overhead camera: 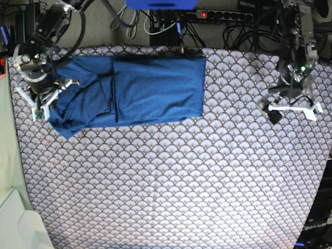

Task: Fold the T-shirt properly
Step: 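Grasp the shirt's side edge with the right gripper and lift it, then fold the grasped side over the shirt toward the left gripper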

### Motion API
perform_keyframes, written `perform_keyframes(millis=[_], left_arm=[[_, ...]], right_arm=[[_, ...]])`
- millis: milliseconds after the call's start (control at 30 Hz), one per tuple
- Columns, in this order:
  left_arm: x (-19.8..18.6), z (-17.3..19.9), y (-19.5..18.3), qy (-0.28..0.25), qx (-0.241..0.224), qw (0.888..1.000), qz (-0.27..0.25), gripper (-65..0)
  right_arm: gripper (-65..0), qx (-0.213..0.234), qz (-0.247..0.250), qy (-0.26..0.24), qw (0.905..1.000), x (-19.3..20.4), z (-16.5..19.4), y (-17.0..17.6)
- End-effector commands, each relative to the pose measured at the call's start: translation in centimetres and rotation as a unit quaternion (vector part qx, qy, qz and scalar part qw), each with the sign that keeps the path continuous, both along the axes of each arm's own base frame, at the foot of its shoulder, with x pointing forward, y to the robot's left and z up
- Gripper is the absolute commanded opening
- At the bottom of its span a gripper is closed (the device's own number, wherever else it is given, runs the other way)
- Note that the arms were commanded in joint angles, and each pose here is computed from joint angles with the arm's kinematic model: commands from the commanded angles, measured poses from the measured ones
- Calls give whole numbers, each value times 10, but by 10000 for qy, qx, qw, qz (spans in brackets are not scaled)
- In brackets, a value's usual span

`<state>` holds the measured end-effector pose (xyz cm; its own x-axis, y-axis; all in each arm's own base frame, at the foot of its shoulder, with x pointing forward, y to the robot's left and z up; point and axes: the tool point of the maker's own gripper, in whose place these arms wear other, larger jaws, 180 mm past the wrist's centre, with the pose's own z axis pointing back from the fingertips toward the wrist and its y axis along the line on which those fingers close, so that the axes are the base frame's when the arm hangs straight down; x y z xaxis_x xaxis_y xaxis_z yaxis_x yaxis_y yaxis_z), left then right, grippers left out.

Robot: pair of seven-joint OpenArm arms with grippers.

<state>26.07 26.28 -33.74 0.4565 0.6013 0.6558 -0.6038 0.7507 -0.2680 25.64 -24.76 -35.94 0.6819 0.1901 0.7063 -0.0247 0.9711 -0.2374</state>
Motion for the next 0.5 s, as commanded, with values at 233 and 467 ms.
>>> perform_keyframes(millis=[233,467], left_arm=[[-2,15,24,-148,158,9994,286,0],[-15,18,48,-136,274,9976,619,0]], right_arm=[[-650,147,980,-244,9948,1,15,73],[-650,417,1770,-207,9831,1,12,131]])
